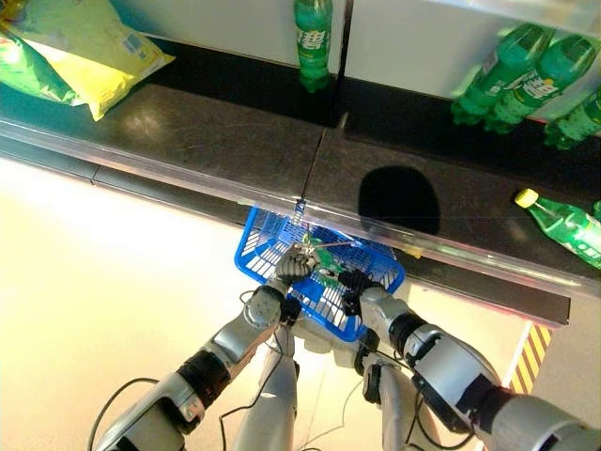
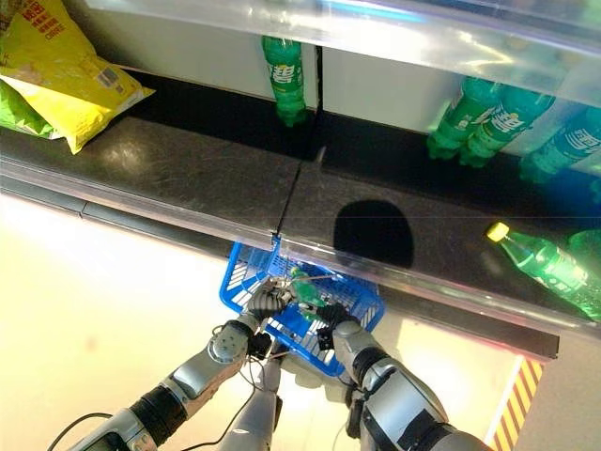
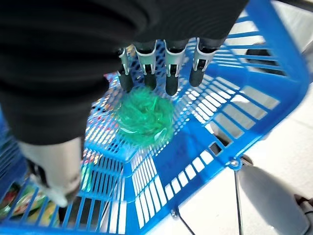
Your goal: Pick up the snacks into the basket
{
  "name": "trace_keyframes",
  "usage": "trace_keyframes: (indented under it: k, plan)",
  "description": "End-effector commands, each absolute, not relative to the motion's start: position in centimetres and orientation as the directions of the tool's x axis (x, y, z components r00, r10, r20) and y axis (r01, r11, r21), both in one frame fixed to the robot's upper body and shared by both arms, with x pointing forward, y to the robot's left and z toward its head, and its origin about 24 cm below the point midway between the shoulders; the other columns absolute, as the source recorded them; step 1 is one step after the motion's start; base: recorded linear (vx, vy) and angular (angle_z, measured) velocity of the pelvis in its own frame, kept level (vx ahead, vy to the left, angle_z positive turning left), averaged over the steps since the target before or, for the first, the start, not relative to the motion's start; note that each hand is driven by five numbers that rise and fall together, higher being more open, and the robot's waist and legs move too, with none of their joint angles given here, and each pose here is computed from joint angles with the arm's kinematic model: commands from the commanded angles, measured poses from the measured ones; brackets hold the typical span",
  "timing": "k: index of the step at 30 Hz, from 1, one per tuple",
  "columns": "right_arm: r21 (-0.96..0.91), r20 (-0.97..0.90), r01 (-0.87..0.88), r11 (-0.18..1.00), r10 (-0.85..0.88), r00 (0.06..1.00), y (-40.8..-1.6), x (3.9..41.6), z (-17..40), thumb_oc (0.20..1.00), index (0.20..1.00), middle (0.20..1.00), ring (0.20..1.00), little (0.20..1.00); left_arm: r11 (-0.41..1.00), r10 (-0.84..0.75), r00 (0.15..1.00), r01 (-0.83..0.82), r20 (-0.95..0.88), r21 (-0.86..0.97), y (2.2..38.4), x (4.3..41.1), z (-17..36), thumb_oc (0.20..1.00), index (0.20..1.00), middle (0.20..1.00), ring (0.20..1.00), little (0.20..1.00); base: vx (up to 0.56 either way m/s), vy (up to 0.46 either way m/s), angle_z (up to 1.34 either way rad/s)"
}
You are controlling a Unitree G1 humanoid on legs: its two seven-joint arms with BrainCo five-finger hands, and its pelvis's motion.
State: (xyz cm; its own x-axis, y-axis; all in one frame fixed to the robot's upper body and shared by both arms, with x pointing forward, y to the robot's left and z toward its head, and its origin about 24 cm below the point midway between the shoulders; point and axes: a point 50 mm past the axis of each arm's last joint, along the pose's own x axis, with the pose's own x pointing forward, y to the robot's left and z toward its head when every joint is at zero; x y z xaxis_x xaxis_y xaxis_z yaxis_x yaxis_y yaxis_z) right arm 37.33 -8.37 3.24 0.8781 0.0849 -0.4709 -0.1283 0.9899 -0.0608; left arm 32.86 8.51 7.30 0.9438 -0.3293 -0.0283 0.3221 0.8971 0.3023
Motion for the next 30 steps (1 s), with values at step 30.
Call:
trace_keyframes:
  k: [30]
  plan:
    - [-0.292,-0.585,0.092,0.952,-0.254,0.77,-25.3,19.4,-9.3,1.0,1.0,1.0,1.0,1.0,0.959,0.097,0.978,-0.042,-0.184,0.282,22.9,25.5,-0.1,0.2,0.2,0.2,0.2,0.2,-0.06,0.125,-0.25]
